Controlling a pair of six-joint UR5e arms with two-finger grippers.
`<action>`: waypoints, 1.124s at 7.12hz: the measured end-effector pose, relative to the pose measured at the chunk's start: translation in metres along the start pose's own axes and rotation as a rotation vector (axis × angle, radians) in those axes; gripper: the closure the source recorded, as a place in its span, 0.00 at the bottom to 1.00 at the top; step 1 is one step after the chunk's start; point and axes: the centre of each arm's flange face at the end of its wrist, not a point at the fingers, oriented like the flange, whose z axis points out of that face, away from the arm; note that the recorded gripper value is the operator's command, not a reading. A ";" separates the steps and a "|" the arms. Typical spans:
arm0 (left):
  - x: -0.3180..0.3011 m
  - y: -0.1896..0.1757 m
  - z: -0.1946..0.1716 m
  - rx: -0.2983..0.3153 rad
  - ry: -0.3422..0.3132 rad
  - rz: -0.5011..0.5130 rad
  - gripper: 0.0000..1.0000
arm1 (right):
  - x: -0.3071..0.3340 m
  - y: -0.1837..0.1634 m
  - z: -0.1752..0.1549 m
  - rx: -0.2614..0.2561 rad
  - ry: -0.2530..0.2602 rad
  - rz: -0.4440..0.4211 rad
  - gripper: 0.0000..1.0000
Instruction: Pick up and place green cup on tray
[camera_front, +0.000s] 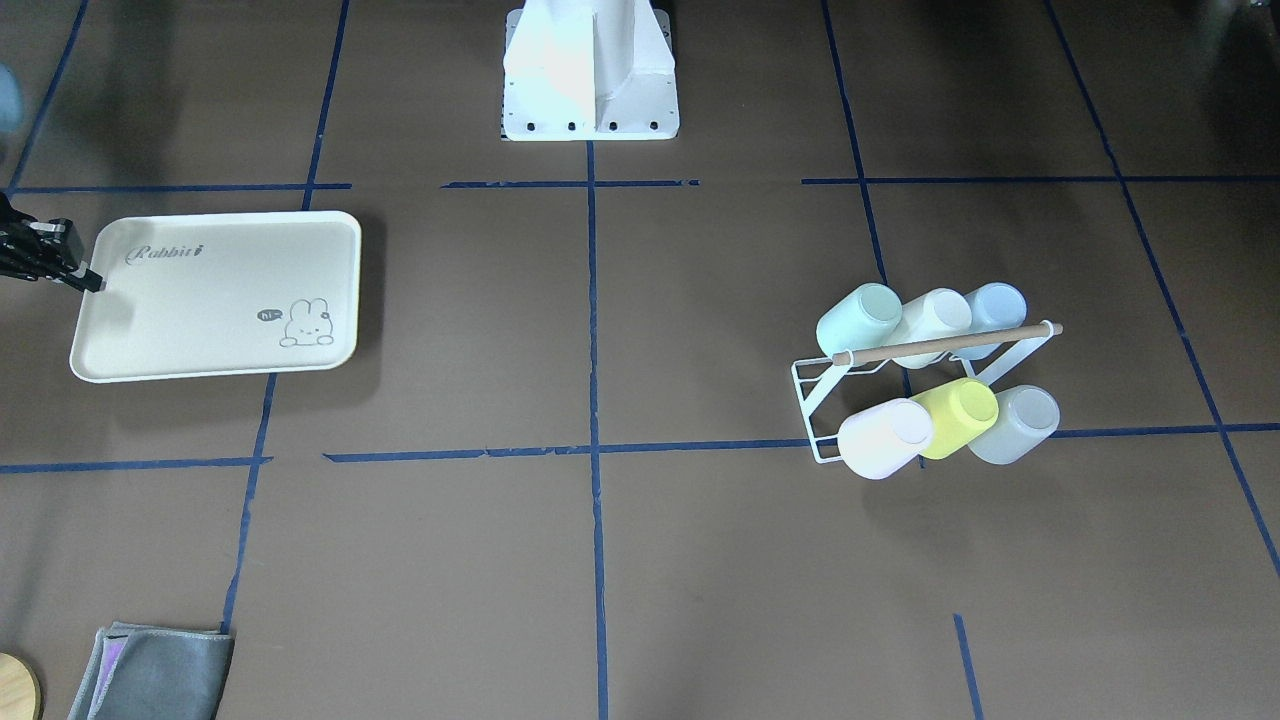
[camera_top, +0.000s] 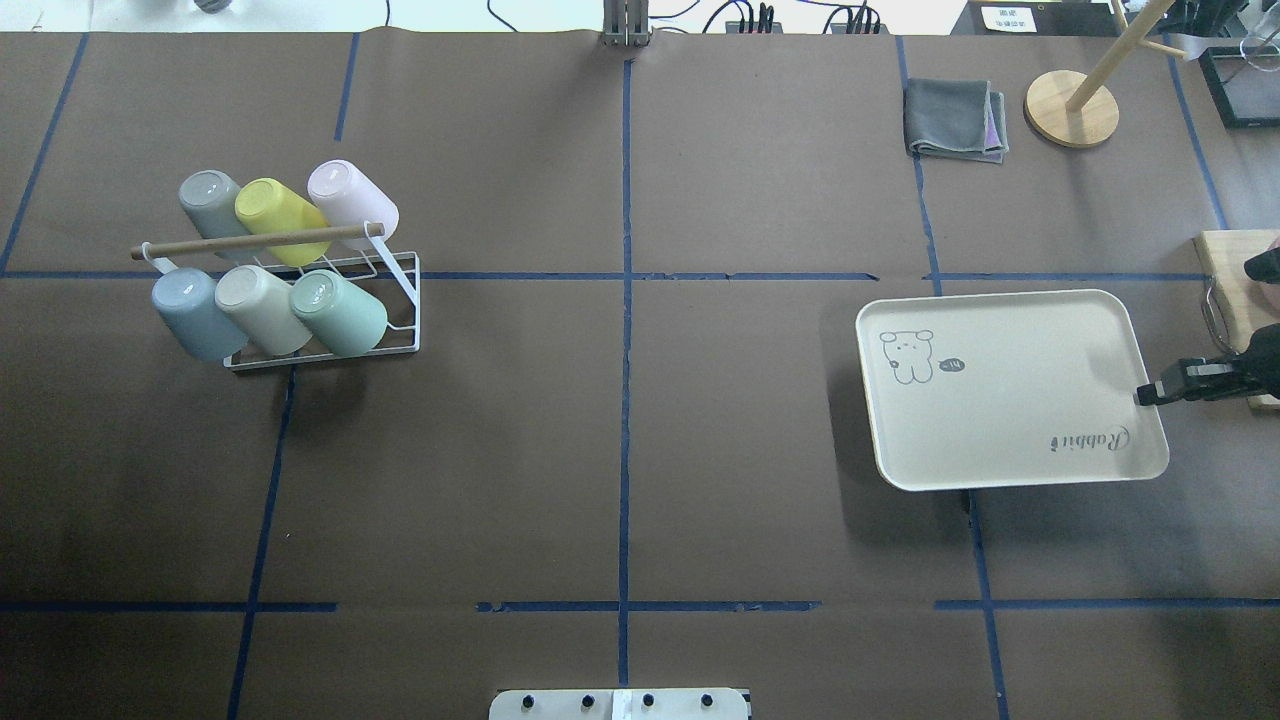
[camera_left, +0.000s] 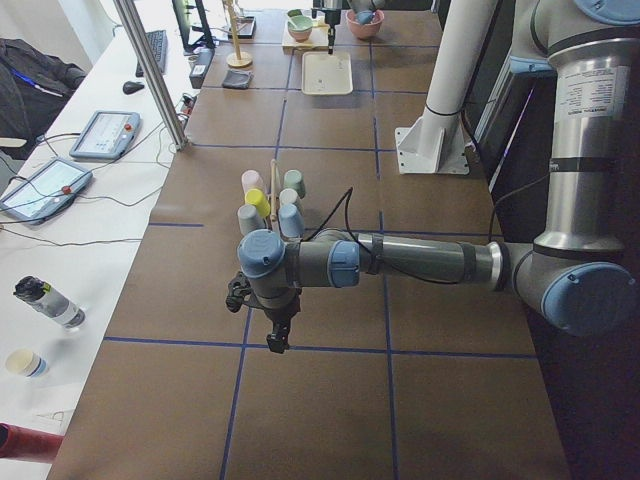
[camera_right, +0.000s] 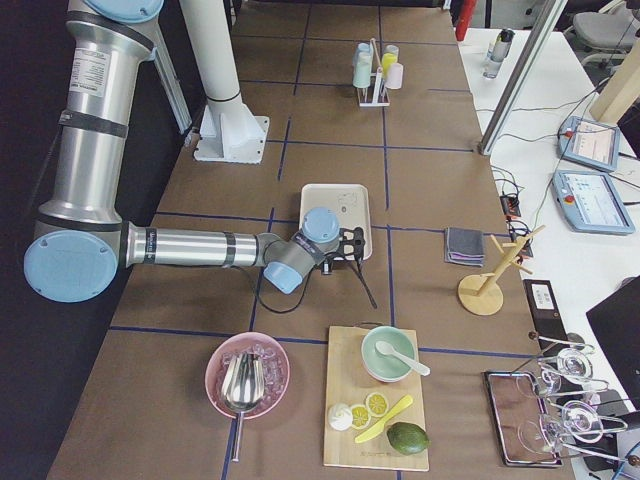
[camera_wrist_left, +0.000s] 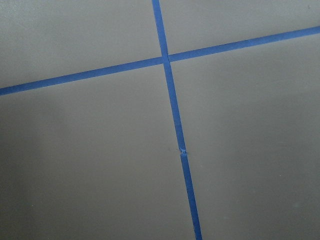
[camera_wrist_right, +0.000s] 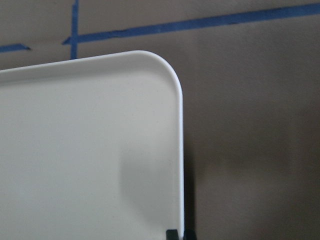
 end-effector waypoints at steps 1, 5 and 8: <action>0.000 0.000 -0.001 0.001 0.000 0.001 0.00 | -0.033 -0.016 0.006 0.007 -0.033 0.032 1.00; 0.001 0.001 -0.001 0.003 0.000 0.000 0.00 | -0.199 -0.046 0.052 -0.026 -0.077 0.065 1.00; 0.000 0.001 0.000 0.001 0.000 -0.002 0.00 | -0.327 -0.006 0.107 0.004 0.025 0.056 1.00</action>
